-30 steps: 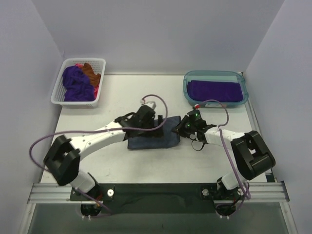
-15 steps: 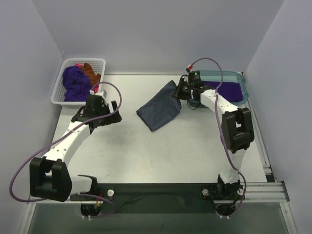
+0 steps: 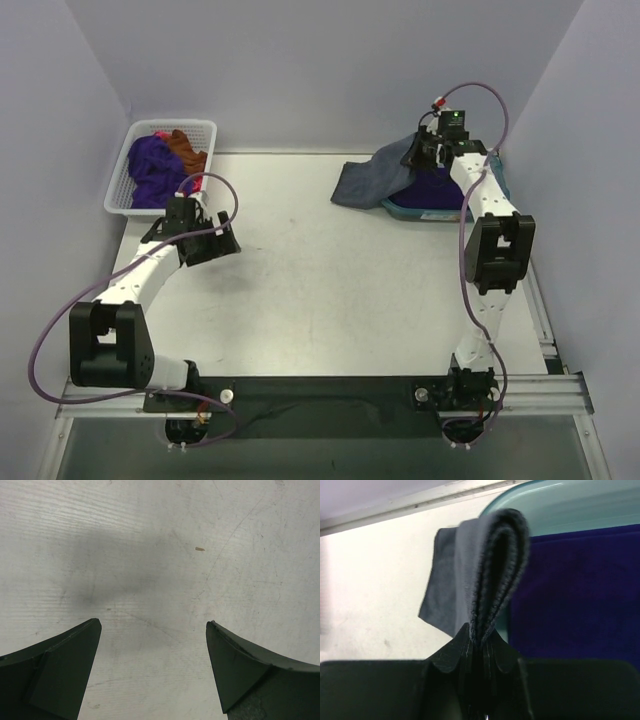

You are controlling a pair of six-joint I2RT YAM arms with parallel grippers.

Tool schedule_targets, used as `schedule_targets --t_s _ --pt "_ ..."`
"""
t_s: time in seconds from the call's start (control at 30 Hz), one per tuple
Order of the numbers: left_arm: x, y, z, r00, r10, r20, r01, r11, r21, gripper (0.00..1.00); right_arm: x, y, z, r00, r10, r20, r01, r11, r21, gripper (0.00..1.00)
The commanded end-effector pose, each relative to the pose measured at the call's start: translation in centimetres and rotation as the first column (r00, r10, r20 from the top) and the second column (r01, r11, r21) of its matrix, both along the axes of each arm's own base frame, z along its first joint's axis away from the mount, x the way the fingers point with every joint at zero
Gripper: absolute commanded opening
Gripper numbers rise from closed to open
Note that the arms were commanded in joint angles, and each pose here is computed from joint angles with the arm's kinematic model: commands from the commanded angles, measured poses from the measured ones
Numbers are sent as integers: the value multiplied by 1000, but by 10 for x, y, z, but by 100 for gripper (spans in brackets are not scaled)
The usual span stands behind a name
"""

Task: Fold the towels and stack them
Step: Neatly place the folded towel into the bin

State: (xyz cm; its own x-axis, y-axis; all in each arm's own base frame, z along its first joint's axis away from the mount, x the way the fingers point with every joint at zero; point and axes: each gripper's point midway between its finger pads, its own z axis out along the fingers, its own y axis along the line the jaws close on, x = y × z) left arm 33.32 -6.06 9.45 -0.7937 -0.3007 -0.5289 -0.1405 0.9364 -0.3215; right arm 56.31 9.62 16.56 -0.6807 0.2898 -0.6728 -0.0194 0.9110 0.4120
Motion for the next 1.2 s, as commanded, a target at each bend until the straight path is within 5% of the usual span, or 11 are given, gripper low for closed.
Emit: schedule_targets --t_s 0.0,1.17 --pt "14 -5 13 998 -29 51 31 999 -36 98 -4 -14 23 999 35 32 -33 997 -69 0" --pt "11 -10 -9 999 -41 -28 39 997 -71 97 3 -150 53 992 -17 127 51 961 -270 0"
